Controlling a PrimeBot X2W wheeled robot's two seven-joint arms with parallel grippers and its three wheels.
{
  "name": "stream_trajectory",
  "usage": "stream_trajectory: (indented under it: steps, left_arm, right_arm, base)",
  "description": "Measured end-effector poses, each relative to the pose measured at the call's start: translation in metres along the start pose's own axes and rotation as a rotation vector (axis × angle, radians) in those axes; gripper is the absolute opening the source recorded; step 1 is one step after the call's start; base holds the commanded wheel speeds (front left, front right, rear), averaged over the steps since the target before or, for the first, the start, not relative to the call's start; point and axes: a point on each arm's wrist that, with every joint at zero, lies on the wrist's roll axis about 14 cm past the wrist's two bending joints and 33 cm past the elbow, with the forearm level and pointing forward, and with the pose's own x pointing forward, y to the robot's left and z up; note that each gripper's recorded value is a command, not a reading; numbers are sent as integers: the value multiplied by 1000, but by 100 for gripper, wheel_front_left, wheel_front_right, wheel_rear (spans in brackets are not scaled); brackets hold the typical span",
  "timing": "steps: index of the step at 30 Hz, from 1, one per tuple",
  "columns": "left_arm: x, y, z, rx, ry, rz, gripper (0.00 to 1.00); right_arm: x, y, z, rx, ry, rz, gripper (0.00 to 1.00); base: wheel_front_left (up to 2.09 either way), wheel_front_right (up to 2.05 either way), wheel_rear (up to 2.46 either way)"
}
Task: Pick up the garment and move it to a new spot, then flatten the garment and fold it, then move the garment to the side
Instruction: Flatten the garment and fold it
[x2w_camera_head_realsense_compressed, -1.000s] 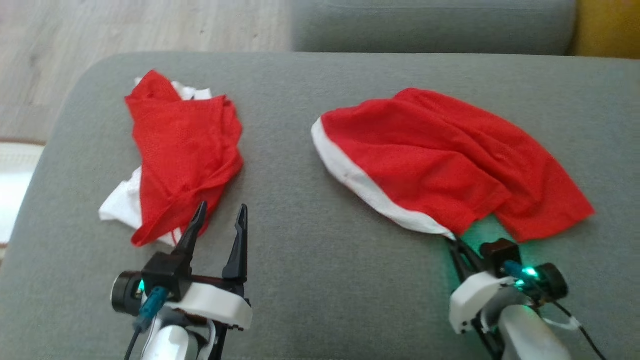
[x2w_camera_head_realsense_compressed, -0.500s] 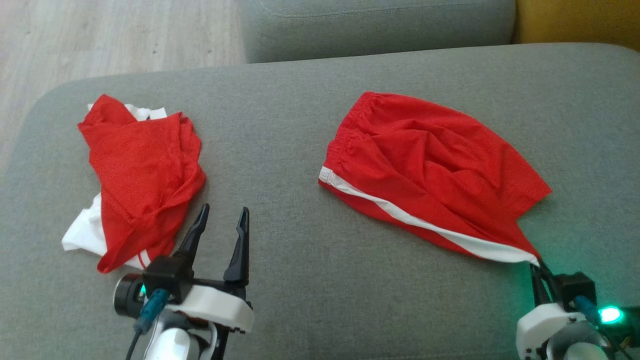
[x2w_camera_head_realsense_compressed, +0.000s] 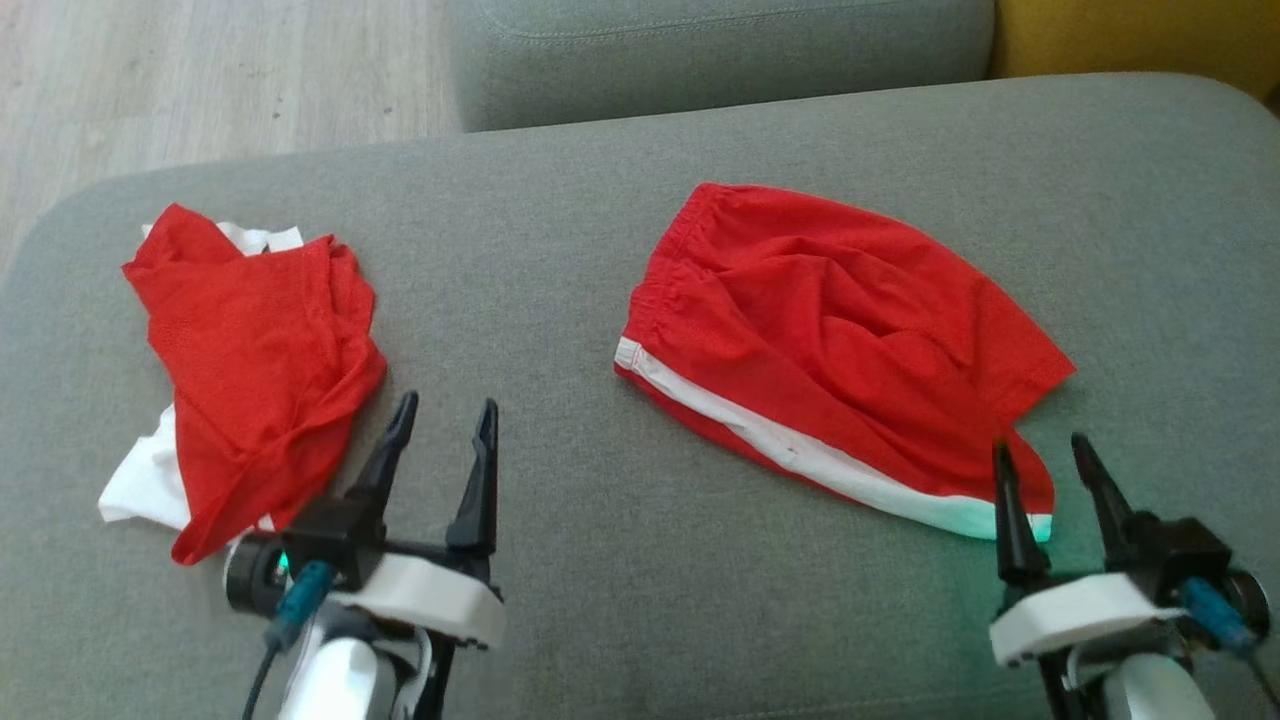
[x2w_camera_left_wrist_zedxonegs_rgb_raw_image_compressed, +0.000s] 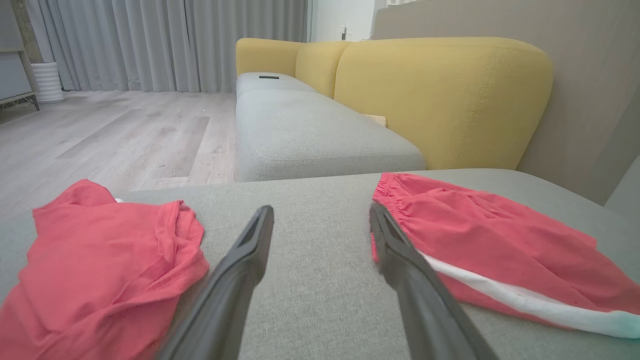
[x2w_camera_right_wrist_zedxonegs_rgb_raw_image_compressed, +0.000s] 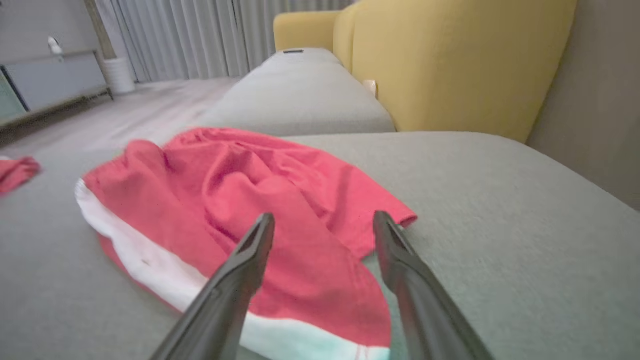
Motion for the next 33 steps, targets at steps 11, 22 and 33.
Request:
stream_trajectory:
  steps: [11,22,33]
  left_arm:
    - [25,-11,-11,-16,31,-88,100]
    - [73,-65,-72,17,251,-349,100]
    - [93,-77,-105,71,370,-433,100]
  right_arm:
    - [1,4,17,220,-81,-14,100]
    - [2,-20,-6,226,-13,-98,100]
    - [-2,-35,-10,241,-6,-152,100]
  base:
    - [0,0,0]
    - [0,0,0]
    - [0,0,0]
